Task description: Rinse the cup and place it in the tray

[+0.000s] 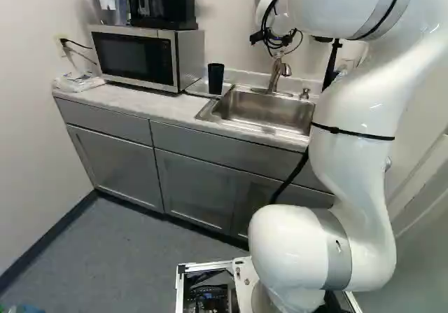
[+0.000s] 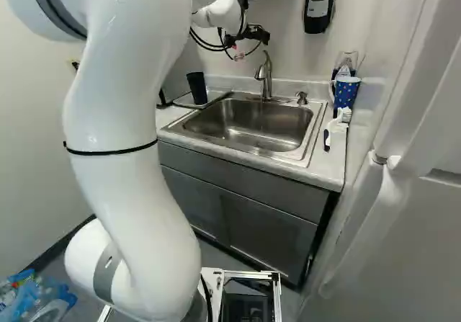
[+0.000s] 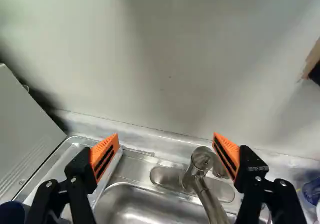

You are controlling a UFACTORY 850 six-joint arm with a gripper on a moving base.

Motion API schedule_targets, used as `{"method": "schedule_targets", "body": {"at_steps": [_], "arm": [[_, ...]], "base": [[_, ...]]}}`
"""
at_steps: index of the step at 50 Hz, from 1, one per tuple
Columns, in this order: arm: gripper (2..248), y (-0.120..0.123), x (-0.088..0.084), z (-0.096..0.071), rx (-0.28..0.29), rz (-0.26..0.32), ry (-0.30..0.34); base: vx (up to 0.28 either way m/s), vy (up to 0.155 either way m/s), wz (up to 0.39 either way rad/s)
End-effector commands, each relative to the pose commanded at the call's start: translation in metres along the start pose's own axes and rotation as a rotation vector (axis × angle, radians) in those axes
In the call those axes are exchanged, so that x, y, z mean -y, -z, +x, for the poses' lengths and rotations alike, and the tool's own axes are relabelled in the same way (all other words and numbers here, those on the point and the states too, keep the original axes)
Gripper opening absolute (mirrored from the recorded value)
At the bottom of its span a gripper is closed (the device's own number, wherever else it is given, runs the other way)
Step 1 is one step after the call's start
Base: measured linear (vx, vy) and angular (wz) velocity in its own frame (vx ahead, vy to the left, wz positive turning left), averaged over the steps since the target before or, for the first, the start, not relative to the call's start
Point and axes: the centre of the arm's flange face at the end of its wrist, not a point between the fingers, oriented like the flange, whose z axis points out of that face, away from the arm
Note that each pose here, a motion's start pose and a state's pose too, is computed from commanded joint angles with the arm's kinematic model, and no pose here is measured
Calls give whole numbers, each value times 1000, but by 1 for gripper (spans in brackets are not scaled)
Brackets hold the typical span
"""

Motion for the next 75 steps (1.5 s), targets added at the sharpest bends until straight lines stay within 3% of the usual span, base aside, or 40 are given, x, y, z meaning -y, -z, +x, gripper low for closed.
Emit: {"method": "schedule_targets", "body": {"at_steps": [27,75], "arm": [[247,10,-2,-4,13,-2,-1],[247,16,-2,-14,115,-2,-2]], "base": [[0,0,0],[0,0,0]]}}
